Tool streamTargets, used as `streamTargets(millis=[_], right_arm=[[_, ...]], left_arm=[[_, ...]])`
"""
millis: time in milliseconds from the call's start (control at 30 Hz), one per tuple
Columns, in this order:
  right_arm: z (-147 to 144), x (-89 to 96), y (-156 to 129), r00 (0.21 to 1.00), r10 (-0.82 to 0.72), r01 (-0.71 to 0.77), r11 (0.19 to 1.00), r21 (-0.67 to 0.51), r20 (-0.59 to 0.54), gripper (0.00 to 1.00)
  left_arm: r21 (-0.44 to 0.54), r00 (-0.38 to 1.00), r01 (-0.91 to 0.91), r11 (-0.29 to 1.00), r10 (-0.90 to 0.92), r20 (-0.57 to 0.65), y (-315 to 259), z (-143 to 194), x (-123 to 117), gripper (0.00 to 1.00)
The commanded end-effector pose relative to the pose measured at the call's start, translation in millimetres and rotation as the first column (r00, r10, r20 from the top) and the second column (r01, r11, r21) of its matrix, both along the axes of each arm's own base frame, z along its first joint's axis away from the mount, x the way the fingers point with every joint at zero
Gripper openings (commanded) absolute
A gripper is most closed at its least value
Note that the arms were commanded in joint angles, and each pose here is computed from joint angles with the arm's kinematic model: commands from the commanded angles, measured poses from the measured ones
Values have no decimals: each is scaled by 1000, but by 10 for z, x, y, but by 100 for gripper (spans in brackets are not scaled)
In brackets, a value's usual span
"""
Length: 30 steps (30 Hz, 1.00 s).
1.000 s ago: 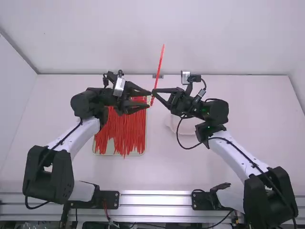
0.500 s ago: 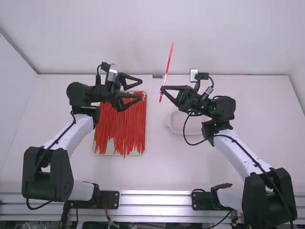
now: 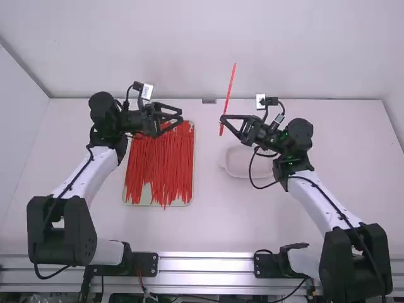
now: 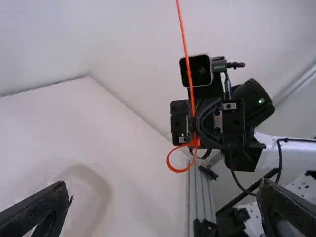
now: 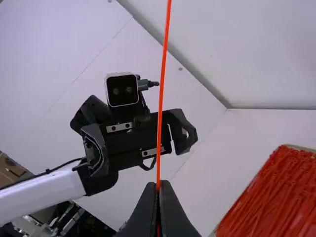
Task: Fasten the cable tie
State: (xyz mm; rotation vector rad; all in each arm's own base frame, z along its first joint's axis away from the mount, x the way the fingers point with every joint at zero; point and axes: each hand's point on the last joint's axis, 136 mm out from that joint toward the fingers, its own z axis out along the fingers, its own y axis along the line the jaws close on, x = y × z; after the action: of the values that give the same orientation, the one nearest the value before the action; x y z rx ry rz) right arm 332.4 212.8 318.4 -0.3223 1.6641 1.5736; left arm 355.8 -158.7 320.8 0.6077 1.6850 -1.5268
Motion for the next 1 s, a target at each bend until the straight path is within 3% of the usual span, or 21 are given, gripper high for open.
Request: streamTargets(millis=[0,233,533,800,967], right_arm=[[-54,26,-46,999,-14,15,999,-31,39,0],[-308,181,-277,996,-86,85,992,-98,-13,0],[-655,251,-435,988,-142,127,971,-202,-60,0],[-1133,362,-621,953,-288,233,894,-382,-93,0],[-1439,432,-849,901,-420,313,800,-512,-106,0]], left_arm=[[19,999,-28,999,27,48,31,3,62,99],[112,970,-194,975,208,-128,197,-479,291,99],[227,945,-234,945,276,-178,247,-840,279,99],[311,912,-267,912,344,-225,326,-1070,276,99],[366,904,-259,894,358,-235,357,-1213,218,99]])
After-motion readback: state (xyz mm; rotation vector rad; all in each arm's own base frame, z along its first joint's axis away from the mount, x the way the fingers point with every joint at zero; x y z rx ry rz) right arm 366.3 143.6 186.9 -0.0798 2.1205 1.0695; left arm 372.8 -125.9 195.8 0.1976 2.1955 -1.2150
